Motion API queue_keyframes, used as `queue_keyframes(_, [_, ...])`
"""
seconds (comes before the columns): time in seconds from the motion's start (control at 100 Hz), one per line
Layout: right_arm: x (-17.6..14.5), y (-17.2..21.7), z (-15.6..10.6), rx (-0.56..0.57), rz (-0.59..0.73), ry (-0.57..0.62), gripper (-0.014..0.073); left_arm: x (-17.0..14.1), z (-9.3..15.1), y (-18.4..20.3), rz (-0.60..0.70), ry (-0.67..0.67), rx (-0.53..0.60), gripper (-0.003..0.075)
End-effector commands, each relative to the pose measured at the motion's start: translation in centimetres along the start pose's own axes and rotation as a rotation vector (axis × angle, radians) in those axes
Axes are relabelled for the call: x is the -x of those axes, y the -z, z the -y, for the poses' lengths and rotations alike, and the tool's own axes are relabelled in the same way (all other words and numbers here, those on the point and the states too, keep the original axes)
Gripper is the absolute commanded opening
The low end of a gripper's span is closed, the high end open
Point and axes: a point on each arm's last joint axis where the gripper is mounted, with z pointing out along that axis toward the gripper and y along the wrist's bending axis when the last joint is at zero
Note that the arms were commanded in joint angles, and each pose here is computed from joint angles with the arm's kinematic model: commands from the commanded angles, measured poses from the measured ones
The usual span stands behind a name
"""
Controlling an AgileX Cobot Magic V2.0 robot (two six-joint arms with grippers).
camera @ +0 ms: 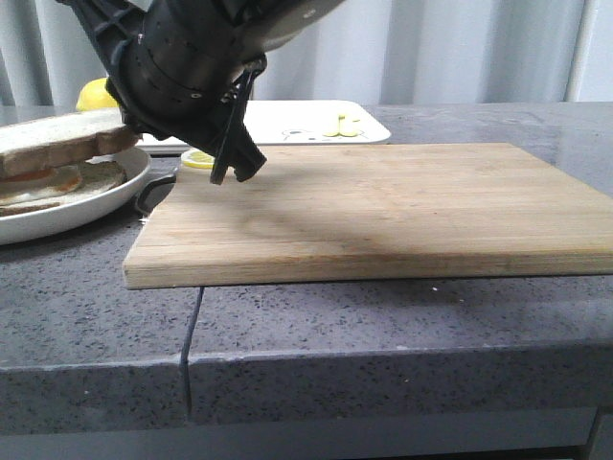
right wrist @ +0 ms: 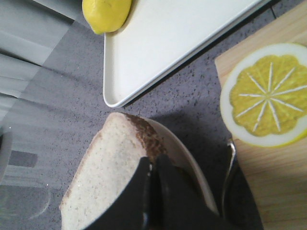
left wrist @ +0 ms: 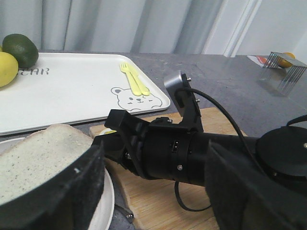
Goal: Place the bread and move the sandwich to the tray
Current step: 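Lower the bread onto the fried-egg toast and open the right gripper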
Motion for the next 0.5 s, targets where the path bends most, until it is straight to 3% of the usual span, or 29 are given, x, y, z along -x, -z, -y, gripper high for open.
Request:
queue_keyframes(0.0, [1.79,1.86,-2.91,0.09,0.043,0.007,-0.0037,1.71,0.38,0.22,0.101,0.017,-0.011,0.0429])
queue_keyframes(0.31, [1.65,1.86,-2.95,0.095,0.028,0.008,0.0222,1.71,0.38,0.22,0.101,0.017,-0.011,0.0429])
queue_keyframes(0.49, [1.78,1.94,-3.01,0.095,0.037,0.007,0.027,1.71,0.38,0.22,0.101,0.017,-0.011,0.0429])
